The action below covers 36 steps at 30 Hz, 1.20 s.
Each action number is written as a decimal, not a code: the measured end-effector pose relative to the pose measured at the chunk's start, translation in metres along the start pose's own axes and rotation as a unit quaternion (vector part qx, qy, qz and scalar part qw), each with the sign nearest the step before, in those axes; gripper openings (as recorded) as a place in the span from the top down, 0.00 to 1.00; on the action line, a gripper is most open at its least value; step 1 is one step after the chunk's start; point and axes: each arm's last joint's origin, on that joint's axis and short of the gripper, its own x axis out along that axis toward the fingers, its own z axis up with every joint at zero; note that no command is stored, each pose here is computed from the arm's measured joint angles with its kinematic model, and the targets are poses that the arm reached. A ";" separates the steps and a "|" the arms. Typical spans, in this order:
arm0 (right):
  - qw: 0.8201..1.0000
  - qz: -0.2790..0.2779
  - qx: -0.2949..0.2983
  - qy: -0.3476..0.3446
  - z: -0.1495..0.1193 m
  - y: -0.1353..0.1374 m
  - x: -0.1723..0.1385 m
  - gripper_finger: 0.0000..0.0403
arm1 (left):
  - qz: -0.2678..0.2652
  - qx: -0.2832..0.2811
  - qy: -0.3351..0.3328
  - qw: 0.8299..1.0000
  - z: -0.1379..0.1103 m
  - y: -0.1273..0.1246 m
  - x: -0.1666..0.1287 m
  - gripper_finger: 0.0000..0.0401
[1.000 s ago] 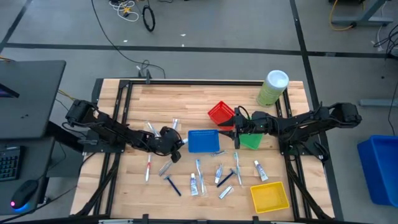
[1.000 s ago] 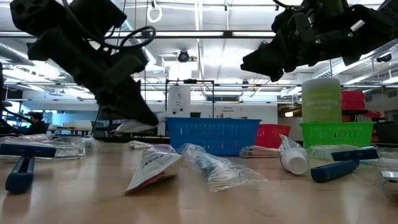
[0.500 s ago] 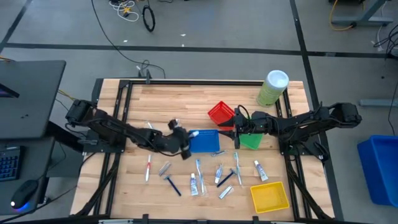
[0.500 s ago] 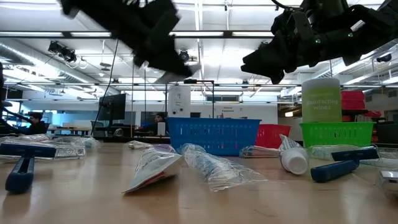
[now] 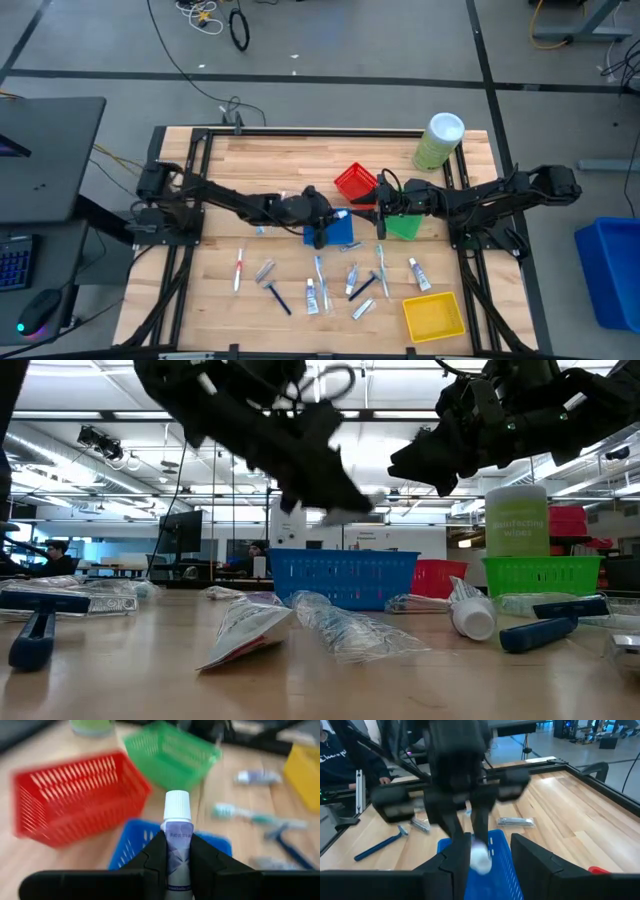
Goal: Pick & Place Travel size toiletries
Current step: Put the white toothpaste into the blue bin, then put the silver nail cutter into the red bin
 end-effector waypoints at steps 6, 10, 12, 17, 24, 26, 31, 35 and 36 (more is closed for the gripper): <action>1.000 -0.001 0.000 0.009 -0.002 0.000 0.000 0.61 | 0.009 0.009 0.051 0.999 -0.026 0.004 0.017 0.78; 1.000 -0.001 0.000 0.009 -0.002 0.000 0.000 0.61 | 0.038 -0.005 0.114 0.993 -0.037 0.012 0.016 0.70; 1.000 -0.001 0.000 0.009 -0.002 0.000 0.000 0.61 | 0.055 -0.016 0.148 0.987 -0.043 0.016 0.014 0.67; 1.000 -0.001 0.000 0.009 -0.002 0.000 0.000 0.63 | 0.074 -0.023 0.190 0.979 -0.051 0.019 0.011 0.61; 1.000 -0.001 0.000 0.009 -0.002 0.000 0.000 0.63 | 0.068 -0.021 0.184 0.980 -0.046 0.017 0.007 0.60; 1.000 -0.001 0.000 0.009 -0.002 0.000 0.000 0.63 | 0.066 -0.022 0.180 0.981 -0.042 0.016 0.003 0.60; 1.000 -0.001 0.000 0.009 -0.002 0.000 0.000 0.63 | 0.057 -0.025 0.176 0.982 -0.028 0.016 -0.011 0.60; 1.000 -0.001 0.000 0.009 -0.002 0.000 0.000 0.64 | 0.030 -0.012 0.216 0.976 -0.028 0.016 -0.020 0.60; 1.000 -0.001 0.000 0.009 -0.002 0.000 0.000 0.64 | 0.034 -0.004 0.230 0.973 -0.030 0.017 -0.023 0.60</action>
